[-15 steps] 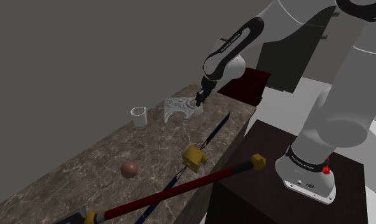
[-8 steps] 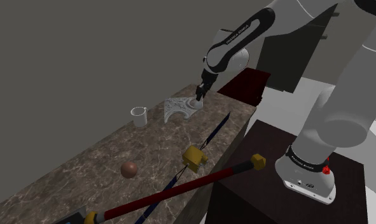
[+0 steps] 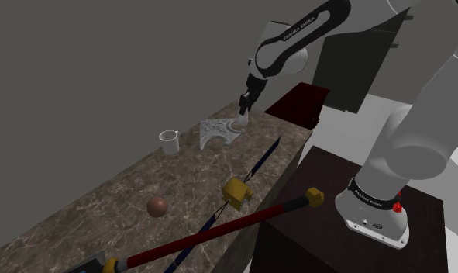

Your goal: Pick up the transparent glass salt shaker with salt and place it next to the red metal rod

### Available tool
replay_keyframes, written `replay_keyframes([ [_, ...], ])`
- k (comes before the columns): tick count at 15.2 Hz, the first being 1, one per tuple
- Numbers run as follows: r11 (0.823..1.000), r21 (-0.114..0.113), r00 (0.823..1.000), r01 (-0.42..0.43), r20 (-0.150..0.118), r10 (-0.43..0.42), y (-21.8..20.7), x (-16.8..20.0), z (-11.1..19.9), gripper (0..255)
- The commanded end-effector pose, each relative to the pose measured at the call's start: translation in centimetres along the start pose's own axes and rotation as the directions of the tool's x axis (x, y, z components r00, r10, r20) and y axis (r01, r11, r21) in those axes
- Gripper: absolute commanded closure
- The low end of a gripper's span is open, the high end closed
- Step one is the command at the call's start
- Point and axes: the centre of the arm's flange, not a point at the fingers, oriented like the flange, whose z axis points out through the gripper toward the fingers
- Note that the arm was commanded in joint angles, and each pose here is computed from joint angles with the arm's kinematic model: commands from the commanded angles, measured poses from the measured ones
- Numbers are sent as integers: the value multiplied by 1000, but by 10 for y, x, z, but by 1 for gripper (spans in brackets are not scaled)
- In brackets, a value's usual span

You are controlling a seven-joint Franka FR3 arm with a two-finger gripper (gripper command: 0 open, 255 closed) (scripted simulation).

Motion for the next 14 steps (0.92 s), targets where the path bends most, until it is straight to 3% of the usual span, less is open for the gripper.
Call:
replay_keyframes([
  [1, 1000, 0, 1000, 0, 0, 0, -2, 2, -11, 255],
  [9, 1000, 0, 1000, 0, 0, 0, -7, 11, -48, 255],
  [14, 1000, 0, 1000, 0, 0, 0, -72, 1, -42, 255],
])
